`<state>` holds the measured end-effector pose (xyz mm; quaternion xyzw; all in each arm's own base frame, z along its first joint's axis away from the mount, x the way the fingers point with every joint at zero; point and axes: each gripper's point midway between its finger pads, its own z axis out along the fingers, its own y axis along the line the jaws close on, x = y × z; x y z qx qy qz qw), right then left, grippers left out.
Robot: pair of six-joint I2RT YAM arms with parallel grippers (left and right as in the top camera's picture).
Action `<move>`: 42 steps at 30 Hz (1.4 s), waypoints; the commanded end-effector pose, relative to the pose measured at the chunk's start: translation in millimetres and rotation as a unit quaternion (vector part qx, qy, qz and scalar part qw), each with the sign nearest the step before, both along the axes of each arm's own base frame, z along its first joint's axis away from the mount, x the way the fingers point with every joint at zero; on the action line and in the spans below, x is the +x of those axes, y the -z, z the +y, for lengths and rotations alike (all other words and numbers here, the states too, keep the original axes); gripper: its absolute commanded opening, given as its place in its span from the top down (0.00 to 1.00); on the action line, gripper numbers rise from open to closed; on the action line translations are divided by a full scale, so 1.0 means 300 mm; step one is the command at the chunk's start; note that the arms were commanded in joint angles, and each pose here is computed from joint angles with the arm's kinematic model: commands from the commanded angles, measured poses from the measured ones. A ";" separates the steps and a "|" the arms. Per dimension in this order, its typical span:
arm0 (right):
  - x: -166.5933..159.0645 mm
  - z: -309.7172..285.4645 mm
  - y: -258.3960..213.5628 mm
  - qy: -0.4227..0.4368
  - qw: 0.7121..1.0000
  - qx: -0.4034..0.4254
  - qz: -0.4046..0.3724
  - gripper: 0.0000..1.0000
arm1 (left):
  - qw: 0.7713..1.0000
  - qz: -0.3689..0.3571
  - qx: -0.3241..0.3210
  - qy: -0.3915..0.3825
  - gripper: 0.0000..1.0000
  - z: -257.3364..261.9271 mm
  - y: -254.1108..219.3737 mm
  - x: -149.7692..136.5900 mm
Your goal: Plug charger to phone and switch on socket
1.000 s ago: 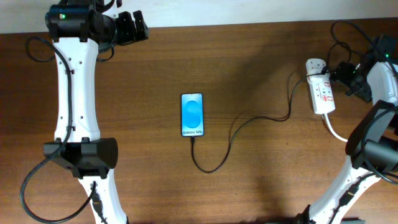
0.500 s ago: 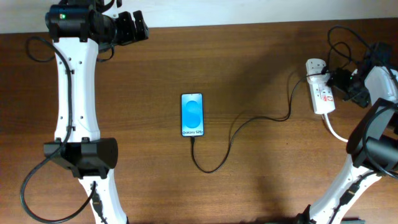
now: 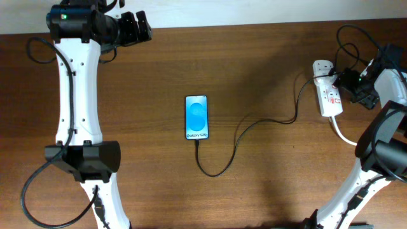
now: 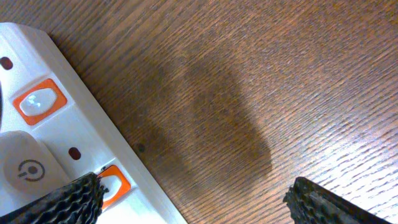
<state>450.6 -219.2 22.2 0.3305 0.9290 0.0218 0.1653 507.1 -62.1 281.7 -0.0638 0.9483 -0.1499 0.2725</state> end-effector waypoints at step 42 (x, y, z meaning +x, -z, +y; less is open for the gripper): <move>-0.011 0.157 0.062 -0.048 0.997 0.052 0.021 0.02 | 1.000 -0.005 0.008 -0.002 0.01 0.013 -0.002 0.009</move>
